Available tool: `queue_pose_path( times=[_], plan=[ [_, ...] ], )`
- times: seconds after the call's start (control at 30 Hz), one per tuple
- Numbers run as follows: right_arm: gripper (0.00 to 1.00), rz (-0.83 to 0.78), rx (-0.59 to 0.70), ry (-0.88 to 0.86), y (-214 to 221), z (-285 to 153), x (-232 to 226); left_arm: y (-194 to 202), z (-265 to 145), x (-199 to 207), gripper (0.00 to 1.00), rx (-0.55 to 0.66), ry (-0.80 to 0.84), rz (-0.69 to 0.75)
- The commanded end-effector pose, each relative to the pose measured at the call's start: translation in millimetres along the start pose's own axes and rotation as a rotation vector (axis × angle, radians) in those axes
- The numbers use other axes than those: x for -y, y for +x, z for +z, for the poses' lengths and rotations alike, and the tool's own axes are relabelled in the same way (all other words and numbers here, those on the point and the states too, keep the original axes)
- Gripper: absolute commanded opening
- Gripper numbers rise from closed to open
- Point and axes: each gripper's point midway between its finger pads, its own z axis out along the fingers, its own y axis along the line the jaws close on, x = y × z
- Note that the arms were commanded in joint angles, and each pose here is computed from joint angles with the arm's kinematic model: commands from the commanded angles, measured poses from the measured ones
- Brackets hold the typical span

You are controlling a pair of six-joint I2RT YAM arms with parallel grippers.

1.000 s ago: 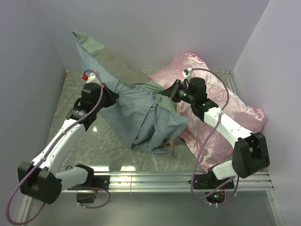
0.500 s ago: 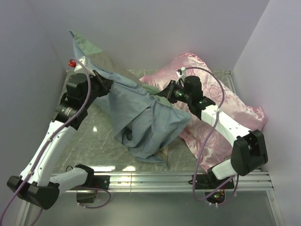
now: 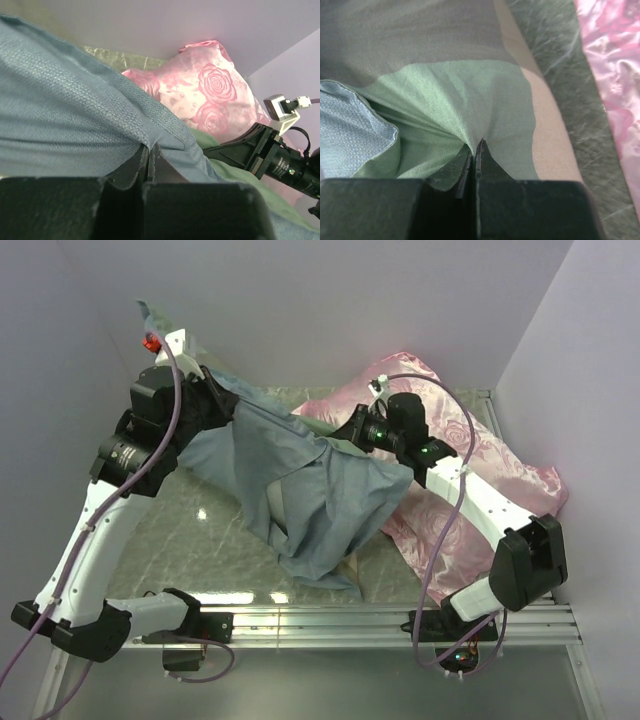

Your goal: Remove the pillowcase from the pillow

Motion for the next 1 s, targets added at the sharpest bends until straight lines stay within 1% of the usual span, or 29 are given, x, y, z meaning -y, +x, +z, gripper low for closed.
queue_pose_path(
  times=[0.0, 0.07, 0.13, 0.2, 0.23, 0.27, 0.3, 0.33, 0.37, 0.4, 0.43, 0.47, 0.6, 0.63, 0.67, 0.7, 0.73, 0.77, 0.8, 0.83, 0.87, 0.9, 0.93, 0.97],
  plan=[
    [0.0, -0.004, -0.013, 0.07, 1, 4, 16, -104, -55, 39, 0.0, 0.326, 0.132, -0.026],
    [0.0, -0.013, -0.013, 0.066, 0, 4, 11, -120, -65, 49, 0.0, 0.354, 0.161, -0.024],
    [0.0, -0.017, -0.007, 0.075, 1, 4, 8, -122, -62, 50, 0.0, 0.346, 0.157, -0.014],
    [0.0, 0.0, 0.006, 0.074, 5, 2, 8, -104, -43, 45, 0.0, 0.293, 0.132, 0.007],
    [0.0, 0.025, 0.009, 0.121, 17, 2, 24, -93, -32, 41, 0.0, 0.267, 0.119, 0.009],
    [0.0, 0.021, 0.064, 0.095, 11, -4, 16, -67, -11, 30, 0.0, 0.206, 0.091, 0.021],
    [0.0, 0.069, 0.071, 0.109, 18, -7, 21, -58, 0, 26, 0.0, 0.19, 0.085, 0.024],
    [0.0, 0.095, 0.089, 0.143, 31, -9, 37, -48, 10, 21, 0.0, 0.163, 0.073, 0.019],
    [0.0, 0.093, 0.133, 0.106, 28, -13, 28, -29, 31, 12, 0.0, 0.107, 0.049, 0.021],
    [0.01, 0.118, 0.145, 0.114, 34, -14, 30, -24, 40, 6, 0.0, 0.074, 0.062, 0.012],
    [0.02, 0.122, 0.131, 0.131, 50, -14, 38, -21, 48, 1, 0.0, 0.055, 0.058, 0.002],
    [0.03, 0.114, 0.134, 0.141, 56, -12, 38, -14, 60, -5, 0.0, 0.03, 0.047, 0.003],
    [0.03, 0.143, 0.069, 0.132, 83, -2, 46, -2, 87, -9, 0.0, -0.029, 0.05, 0.01],
    [0.1, 0.14, 0.061, 0.137, 85, -1, 48, -3, 91, -9, 0.0, -0.035, 0.051, 0.012],
    [0.16, 0.132, 0.062, 0.156, 84, -2, 51, 7, 103, -15, 0.0, -0.069, 0.037, 0.011],
    [0.35, 0.104, 0.07, 0.163, 78, -3, 49, 13, 105, -11, 0.0, -0.1, 0.064, 0.016],
    [0.45, 0.091, 0.073, 0.183, 76, -9, 49, 24, 109, -14, 0.01, -0.126, 0.064, 0.016],
    [0.55, 0.063, 0.102, 0.214, 68, -15, 53, 29, 109, -14, 0.0, -0.137, 0.077, 0.015],
    [0.66, 0.043, 0.121, 0.225, 62, -21, 51, 35, 108, -15, 0.01, -0.141, 0.081, 0.008],
    [0.69, 0.023, 0.141, 0.237, 52, -32, 45, 49, 103, -22, 0.04, -0.16, 0.073, -0.002],
    [0.71, -0.018, 0.154, 0.261, 45, -39, 45, 51, 102, -22, 0.04, -0.145, 0.083, -0.009],
    [0.73, -0.042, 0.202, 0.295, 28, -47, 42, 58, 100, -25, 0.04, -0.154, 0.082, -0.024],
    [0.75, -0.056, 0.205, 0.34, 24, -59, 45, 71, 95, -31, 0.04, -0.172, 0.076, -0.027],
    [0.75, -0.082, 0.218, 0.365, 18, -67, 47, 74, 93, -32, 0.04, -0.165, 0.083, -0.035]
  ],
)
